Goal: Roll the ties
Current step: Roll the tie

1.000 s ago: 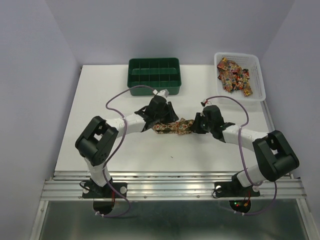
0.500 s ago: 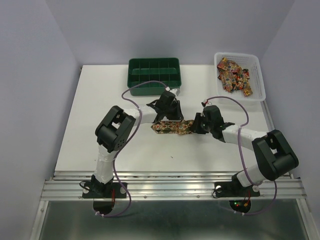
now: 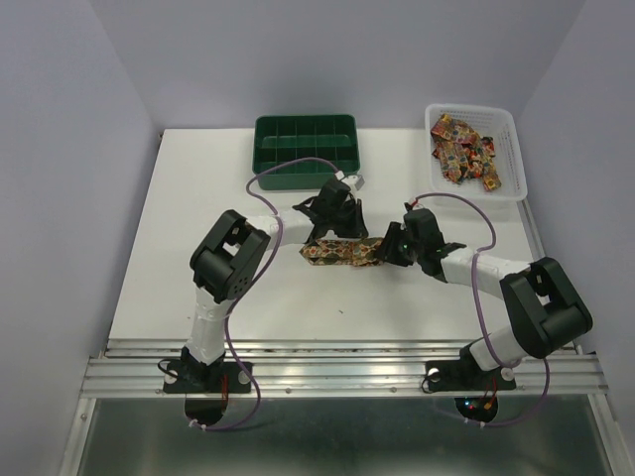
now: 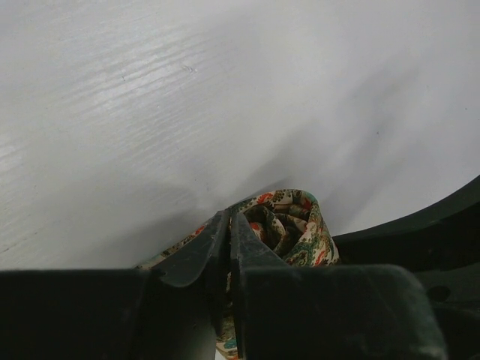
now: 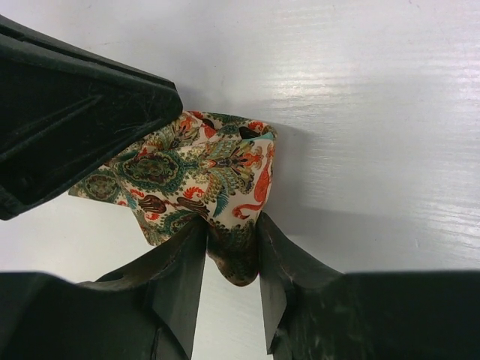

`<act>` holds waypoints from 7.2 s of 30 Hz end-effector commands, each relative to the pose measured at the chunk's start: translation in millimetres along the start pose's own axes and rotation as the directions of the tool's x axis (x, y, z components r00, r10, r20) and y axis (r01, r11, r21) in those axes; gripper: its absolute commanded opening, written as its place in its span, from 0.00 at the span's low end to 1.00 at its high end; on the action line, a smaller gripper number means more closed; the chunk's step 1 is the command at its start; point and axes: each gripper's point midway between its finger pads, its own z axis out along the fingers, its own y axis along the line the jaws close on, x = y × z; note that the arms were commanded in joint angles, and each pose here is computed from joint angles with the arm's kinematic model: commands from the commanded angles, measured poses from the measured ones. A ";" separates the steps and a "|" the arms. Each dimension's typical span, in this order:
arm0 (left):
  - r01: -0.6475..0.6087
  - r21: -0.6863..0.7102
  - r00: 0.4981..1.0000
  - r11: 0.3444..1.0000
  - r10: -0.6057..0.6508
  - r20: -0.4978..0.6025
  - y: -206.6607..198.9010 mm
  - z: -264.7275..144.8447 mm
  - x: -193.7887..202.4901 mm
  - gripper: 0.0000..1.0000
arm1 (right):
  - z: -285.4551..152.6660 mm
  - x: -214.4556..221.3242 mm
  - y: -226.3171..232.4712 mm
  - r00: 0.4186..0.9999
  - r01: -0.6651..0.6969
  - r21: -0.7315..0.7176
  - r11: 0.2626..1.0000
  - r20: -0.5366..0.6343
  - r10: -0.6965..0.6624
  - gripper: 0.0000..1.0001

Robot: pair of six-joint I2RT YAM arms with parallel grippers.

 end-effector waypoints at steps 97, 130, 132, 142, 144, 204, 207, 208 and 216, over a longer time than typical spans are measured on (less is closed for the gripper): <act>-0.059 -0.129 0.997 0.990 0.065 0.043 17.4 -41.2 -45.5 0.26 | 16.3 -2.7 5.5 0.998 -0.050 -0.088 0.995 0.031 0.053 0.51; 0.115 0.016 0.993 0.993 -0.115 0.026 6.4 -61.3 23.1 0.50 | 22.5 4.0 8.8 0.993 -0.118 -0.102 0.988 -0.007 0.118 0.52; 0.112 -0.009 0.993 0.994 -0.112 0.028 9.8 -59.2 21.6 0.50 | 22.9 4.0 9.6 0.993 -0.117 -0.106 0.988 -0.009 0.116 0.52; 0.121 -0.110 0.993 0.987 -0.119 0.027 32.3 -42.3 22.1 0.35 | 13.2 2.7 20.1 0.998 -0.060 -0.165 0.984 -0.009 0.060 0.53; 0.118 -0.117 0.993 0.986 -0.116 0.022 34.3 -41.1 23.4 0.33 | 8.1 -2.5 24.4 0.999 -0.050 -0.178 0.983 0.008 0.052 0.53; 0.041 -0.119 0.998 0.992 -0.035 0.054 26.1 -52.3 18.2 0.32 | 40.9 8.2 -11.4 0.912 -0.409 -0.030 0.912 -0.034 0.408 0.26; 0.041 -0.162 0.997 0.986 -0.030 0.075 36.4 -65.4 16.7 0.32 | 36.5 4.2 -11.2 0.916 -0.402 -0.031 0.915 -0.015 0.401 0.25; 0.055 -0.177 0.995 0.983 -0.040 0.087 43.7 -69.9 13.9 0.32 | 35.2 2.0 -11.7 0.917 -0.400 -0.029 0.916 -0.003 0.400 0.25; 0.139 -0.246 0.987 0.959 -0.116 0.107 86.2 -81.9 29.5 0.31 | 26.5 -12.2 -8.8 0.926 -0.374 -0.031 0.927 0.042 0.375 0.24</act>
